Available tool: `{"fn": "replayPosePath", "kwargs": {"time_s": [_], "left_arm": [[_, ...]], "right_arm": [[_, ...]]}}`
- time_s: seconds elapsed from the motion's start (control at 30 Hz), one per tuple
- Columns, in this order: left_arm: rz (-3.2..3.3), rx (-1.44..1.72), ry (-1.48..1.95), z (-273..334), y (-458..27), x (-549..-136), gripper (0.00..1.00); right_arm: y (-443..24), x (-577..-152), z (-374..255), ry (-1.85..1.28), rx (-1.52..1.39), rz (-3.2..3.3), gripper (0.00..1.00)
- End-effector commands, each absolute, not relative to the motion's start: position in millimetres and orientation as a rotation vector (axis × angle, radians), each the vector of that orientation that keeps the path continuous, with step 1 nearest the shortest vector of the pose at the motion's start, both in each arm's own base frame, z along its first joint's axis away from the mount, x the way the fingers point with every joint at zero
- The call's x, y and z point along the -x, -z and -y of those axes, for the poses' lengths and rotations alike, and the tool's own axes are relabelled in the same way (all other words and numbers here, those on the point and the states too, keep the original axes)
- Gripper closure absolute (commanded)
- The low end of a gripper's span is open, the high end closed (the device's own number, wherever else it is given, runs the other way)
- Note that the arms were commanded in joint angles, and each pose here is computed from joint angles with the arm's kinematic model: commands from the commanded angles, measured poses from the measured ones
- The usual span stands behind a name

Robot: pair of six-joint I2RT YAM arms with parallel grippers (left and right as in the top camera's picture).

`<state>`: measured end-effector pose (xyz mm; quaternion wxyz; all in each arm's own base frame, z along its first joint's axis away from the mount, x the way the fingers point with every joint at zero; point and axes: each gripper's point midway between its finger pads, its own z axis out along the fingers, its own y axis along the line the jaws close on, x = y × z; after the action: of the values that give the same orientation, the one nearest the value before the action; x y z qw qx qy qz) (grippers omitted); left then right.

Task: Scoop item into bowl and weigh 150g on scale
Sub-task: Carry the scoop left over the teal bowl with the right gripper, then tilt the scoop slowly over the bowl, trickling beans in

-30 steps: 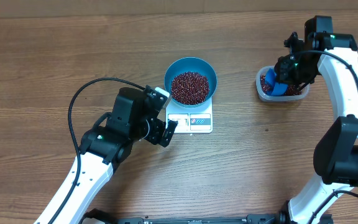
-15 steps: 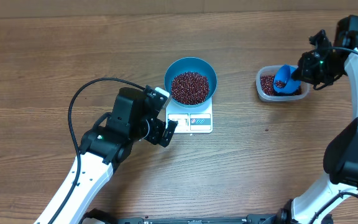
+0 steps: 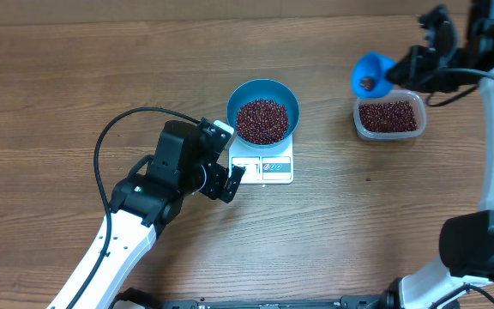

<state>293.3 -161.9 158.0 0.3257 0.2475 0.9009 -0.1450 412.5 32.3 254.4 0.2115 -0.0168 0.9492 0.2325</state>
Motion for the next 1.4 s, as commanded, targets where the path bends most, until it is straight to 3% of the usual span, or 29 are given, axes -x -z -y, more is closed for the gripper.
{"fn": "replayPosePath", "kwargs": {"time_s": [0.0, 0.2, 0.5, 1.37], "left_arm": [[-2.374, -0.628, 0.375, 160.0, -155.7, -294.5, 0.0], [-2.374, -0.628, 0.376, 160.1, -155.8, -294.5, 0.0], [-2.374, -0.628, 0.376, 160.1, -155.8, -294.5, 0.01], [-2.374, -0.628, 0.376, 160.1, -155.8, -294.5, 0.0]], "right_arm": [[-272.0, -406.9, -84.8, -0.692, 0.237, -2.588, 0.96], [-269.9, -406.7, -147.2, -0.567, 0.388, -2.574, 0.96], [-267.7, -403.3, -193.0, -0.232, 0.508, -2.515, 0.96], [-271.2, -398.0, -214.4, -0.085, 0.708, -2.422, 0.96]]}}
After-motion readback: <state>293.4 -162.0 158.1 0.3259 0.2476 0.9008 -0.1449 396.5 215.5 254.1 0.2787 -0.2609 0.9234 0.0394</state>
